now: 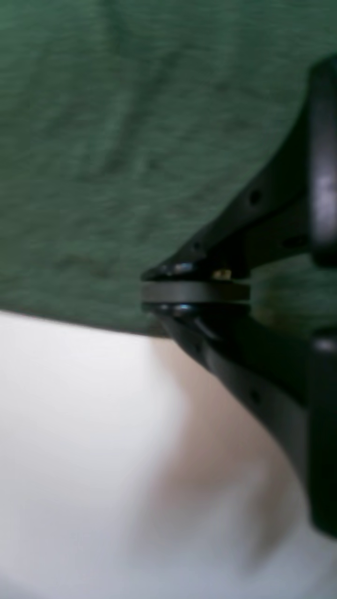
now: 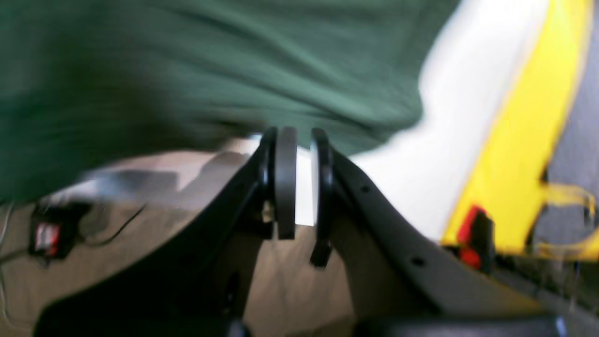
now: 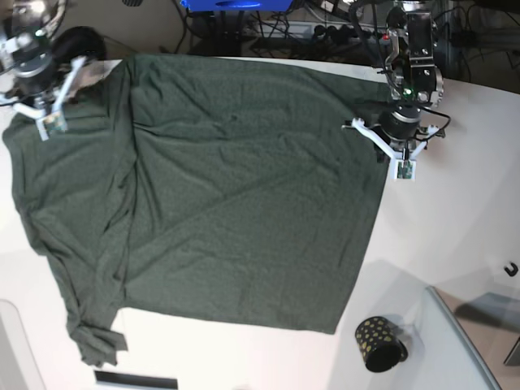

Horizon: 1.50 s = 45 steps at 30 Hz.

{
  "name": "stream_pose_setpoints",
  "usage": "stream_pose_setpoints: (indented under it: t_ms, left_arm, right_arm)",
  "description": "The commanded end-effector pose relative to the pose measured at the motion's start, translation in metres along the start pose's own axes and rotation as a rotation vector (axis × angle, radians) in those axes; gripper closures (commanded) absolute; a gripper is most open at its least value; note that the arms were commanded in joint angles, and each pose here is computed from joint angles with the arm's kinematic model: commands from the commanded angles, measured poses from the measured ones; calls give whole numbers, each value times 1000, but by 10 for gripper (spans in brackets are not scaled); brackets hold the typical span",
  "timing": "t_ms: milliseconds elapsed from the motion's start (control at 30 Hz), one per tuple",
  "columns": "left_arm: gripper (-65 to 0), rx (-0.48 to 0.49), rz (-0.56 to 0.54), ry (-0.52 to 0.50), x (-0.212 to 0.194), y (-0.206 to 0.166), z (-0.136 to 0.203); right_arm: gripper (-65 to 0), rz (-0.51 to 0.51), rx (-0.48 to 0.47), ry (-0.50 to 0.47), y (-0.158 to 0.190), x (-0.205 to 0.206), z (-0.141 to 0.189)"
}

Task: Layout the t-shirt on the table in an organized manner, then fold the t-shirt properly
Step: 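Lower the right gripper onto the shirt body beside its sleeve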

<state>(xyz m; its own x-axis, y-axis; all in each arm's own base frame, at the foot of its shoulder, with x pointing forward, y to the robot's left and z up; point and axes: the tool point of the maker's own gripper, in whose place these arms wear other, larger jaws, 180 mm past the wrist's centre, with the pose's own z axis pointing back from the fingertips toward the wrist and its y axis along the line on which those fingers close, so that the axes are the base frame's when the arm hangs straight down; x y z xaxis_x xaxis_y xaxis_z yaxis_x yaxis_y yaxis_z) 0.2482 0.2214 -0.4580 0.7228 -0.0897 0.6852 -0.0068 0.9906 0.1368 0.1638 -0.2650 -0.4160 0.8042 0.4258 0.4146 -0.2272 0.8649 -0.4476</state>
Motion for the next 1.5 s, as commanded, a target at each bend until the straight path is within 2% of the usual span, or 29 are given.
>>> stream_pose_setpoints:
  t_ms: [0, 100, 300, 400, 733, 900, 1000, 1067, 1167, 1333, 1467]
  left_arm:
    - [0, 14, -6, -36, 9, 5, 3]
    - [0, 13, -5, -27, 6, 5, 2]
    - [0, 9, 2, 10, -8, 4, -3]
    - [0, 7, 4, 31, -16, 4, -4]
    - [0, 4, 7, 70, -31, 3, -7]
    - [0, 5, 5, 62, -29, 3, -5]
    - [0, 13, 5, 39, -21, 7, 0]
    - [0, 16, 0, 11, -11, 7, 2]
    - [0, 16, -5, -20, 1, 6, 5]
    - [0, 32, -4, -70, 17, 10, 16]
    - [0, 102, 15, -106, 24, 37, 34]
  right_arm:
    - [-53, -28, -54, -1, -23, -1, -6]
    - [-53, -137, -119, 75, -59, -24, -33]
    - [-51, -256, -5, 107, -71, -39, -71]
    - [-51, -281, 13, 140, -78, -50, -82]
    - [-51, -318, 47, 205, -79, -79, -97]
    - [-51, -390, -25, 199, -105, -90, -87]
    - [-51, -378, -112, 135, -135, -74, -69]
    - [-51, -343, -126, 91, -134, -56, -61]
    - [-51, -254, -90, 13, -115, -14, -62]
    - [-56, -123, 37, -125, -54, 62, -66]
    - [-57, -109, 96, -254, -33, 139, -73]
